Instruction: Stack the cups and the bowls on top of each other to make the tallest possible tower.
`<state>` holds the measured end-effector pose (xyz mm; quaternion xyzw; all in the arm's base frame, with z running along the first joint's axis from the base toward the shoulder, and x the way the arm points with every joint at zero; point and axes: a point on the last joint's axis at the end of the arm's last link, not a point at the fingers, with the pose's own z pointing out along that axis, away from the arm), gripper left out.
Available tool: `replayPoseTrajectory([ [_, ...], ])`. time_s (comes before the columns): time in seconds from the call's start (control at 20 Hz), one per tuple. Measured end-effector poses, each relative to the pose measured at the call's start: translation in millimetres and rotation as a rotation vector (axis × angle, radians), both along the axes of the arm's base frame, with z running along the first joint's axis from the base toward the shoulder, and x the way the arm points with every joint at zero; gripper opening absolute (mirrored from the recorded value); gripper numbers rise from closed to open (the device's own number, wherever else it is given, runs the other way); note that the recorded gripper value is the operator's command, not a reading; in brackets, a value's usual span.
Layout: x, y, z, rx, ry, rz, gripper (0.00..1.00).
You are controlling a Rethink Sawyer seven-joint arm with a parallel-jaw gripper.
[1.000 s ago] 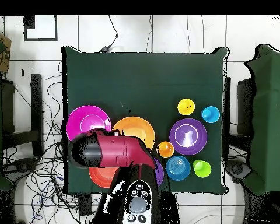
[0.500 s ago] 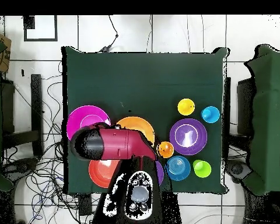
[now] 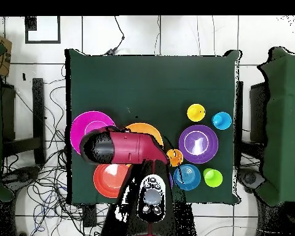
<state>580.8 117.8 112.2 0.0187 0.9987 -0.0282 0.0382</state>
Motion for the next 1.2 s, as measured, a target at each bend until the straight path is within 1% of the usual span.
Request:
replayPoseTrajectory([
  [0.2, 13.3, -21, -4, 0.006, -0.007, -0.035, 1.0],
  [0.3, 26.7, -38, -5, 0.01, -0.021, -0.062, 1.0],
  [0.5, 44.5, -66, -6, 0.007, -0.042, -0.102, 1.0],
  [0.65, 50.9, -76, -8, 0.006, -0.049, -0.116, 1.0],
  [0.8, 51.4, -77, -8, 0.003, -0.049, -0.117, 1.0],
  [1.0, 48.4, -69, -6, -0.011, -0.05, -0.117, 1.0],
  [1.15, 44.4, -59, -1, -0.029, -0.056, -0.142, 1.0],
  [1.2, 43.1, -55, 2, -0.033, -0.06, -0.159, 1.0],
])
